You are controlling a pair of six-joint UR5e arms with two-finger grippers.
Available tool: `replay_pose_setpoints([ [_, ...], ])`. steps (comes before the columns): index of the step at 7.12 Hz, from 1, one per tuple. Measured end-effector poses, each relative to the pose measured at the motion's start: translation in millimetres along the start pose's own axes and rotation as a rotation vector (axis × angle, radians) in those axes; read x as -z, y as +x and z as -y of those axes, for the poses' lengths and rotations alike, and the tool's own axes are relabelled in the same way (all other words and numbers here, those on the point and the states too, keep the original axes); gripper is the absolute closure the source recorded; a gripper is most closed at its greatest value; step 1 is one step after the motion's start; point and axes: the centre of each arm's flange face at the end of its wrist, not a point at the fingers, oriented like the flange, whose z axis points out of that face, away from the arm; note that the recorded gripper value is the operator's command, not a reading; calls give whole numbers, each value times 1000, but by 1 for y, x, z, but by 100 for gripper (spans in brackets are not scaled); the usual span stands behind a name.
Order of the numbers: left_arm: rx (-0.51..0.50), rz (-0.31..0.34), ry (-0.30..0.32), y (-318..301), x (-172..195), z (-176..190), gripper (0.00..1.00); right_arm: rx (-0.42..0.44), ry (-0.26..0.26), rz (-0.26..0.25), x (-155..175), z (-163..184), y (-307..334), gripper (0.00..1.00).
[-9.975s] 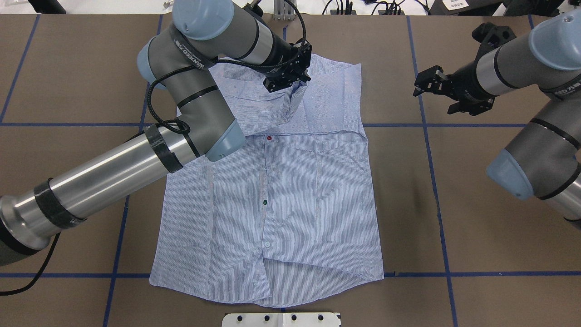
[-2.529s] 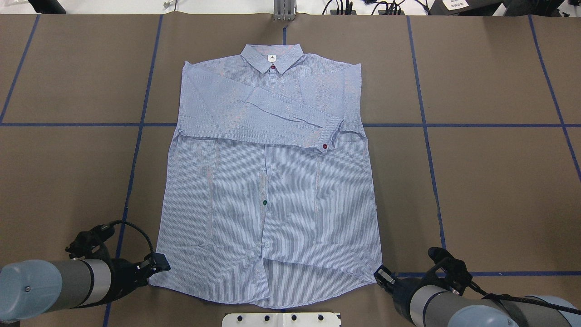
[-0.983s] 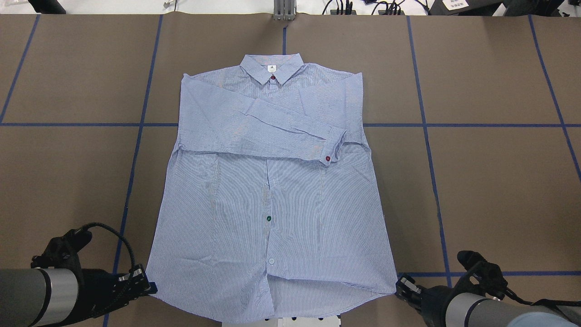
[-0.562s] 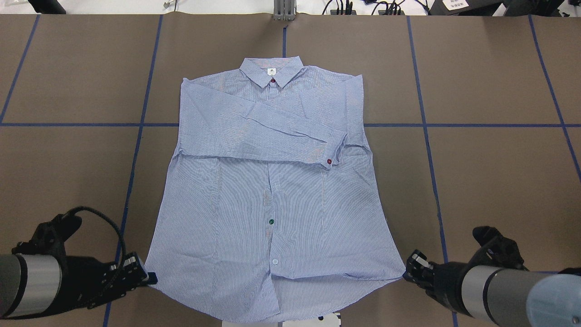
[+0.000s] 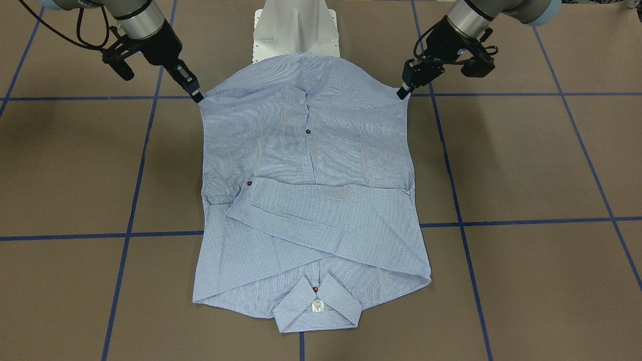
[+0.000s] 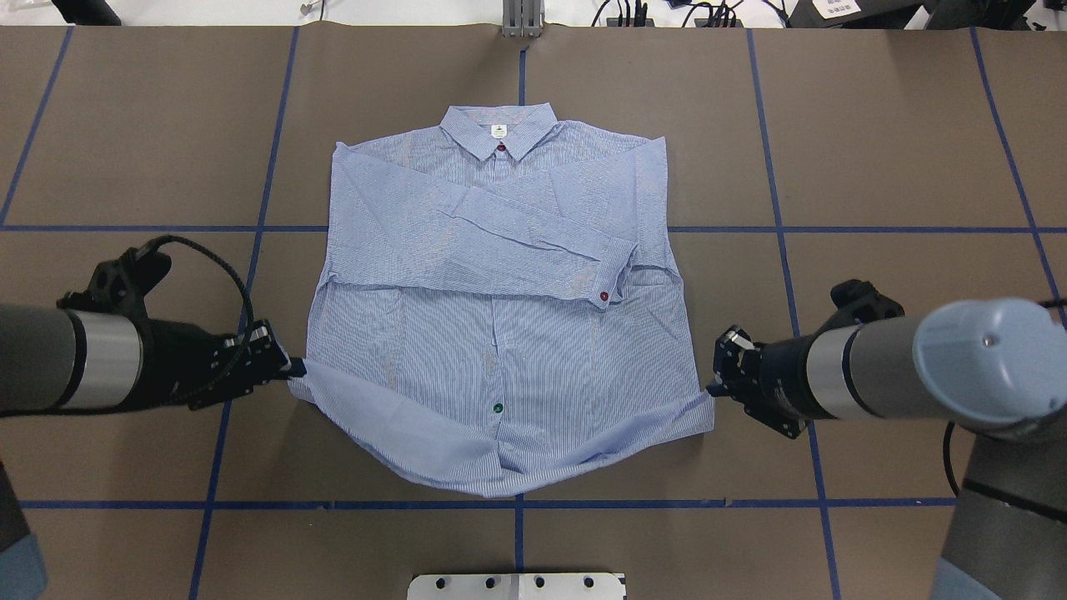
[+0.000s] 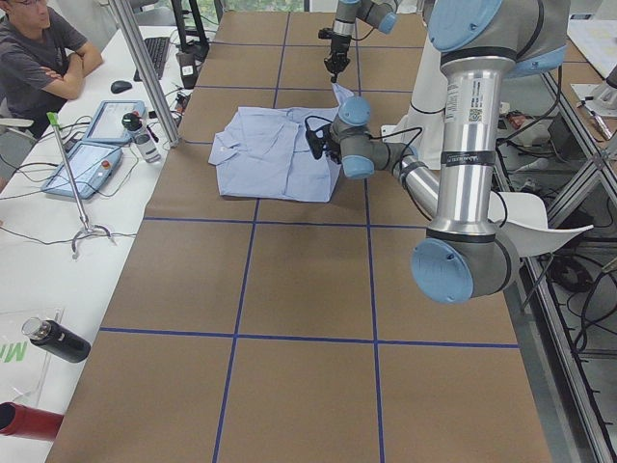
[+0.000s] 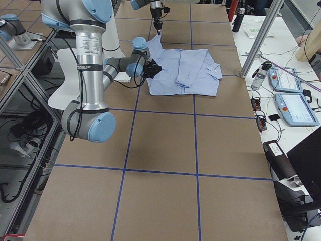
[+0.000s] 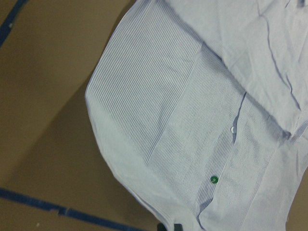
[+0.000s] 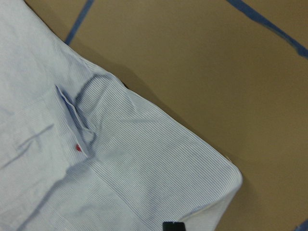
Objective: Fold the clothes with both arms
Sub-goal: 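Lift the hem with both grippers and fold it toward the collar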
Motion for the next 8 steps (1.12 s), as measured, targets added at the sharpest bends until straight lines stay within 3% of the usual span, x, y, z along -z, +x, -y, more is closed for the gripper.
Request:
replay_pose_setpoints([
  [2,-4,-8,77,19,-12,58,100,-20,31,13,5,49,-53,100],
  [5,27,-5,150,27,0,111,100,-56,128,-9,27,70,-120,100],
  [8,35,37,188,44,-42,161,100,-77,231,-36,-13,97,-166,100],
])
